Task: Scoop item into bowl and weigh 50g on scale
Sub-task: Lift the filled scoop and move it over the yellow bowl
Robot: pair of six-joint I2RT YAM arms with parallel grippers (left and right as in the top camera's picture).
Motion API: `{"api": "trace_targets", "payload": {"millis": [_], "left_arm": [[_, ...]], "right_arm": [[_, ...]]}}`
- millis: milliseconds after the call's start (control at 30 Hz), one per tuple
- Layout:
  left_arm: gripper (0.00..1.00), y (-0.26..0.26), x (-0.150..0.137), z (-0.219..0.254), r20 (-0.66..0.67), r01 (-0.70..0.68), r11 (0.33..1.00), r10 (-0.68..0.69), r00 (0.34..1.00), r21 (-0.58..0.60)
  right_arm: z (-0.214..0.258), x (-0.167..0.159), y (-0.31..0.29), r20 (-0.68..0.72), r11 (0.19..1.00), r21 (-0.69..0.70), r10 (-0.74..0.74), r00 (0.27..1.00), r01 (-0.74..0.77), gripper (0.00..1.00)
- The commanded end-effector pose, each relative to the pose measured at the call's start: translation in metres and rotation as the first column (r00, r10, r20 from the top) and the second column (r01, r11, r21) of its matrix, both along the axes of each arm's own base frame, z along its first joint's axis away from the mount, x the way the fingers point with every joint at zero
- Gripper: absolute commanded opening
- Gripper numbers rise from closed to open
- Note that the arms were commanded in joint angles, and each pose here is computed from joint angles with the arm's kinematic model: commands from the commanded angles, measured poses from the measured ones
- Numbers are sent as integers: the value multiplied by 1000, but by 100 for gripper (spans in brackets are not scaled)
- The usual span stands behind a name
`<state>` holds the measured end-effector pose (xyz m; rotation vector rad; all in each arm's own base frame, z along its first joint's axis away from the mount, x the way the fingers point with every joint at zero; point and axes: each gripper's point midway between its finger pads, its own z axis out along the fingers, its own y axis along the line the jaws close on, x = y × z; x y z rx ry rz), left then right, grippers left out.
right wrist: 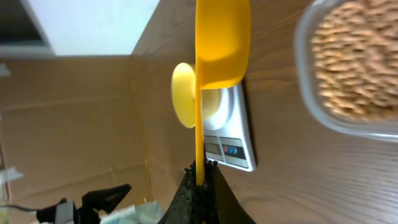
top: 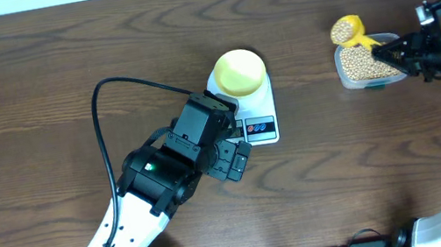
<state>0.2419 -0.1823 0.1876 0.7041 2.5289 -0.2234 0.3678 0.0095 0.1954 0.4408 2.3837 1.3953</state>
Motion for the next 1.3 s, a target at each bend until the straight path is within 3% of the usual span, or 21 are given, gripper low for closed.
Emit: {"api": "trace_targets", "payload": {"millis": [0,433,1000,1267], "left_arm": [[99,-1,3,8,20,4,1000,-4,1000,-7],[99,-1,3,8,20,4,1000,-4,1000,-7],[99,-1,3,8,20,4,1000,-4,1000,-7],[99,-1,4,8,20,3,1000,-3,1000,-7]], "right_arm": [[10,1,23,25,995,76,56,998,-57,1],[21,10,85,76,976,101,187,979,-194,1],[27,-4,148,130,927,96,349,928,-362,1],[8,-11,177,97,916,-28,402,911,-401,1]]}}
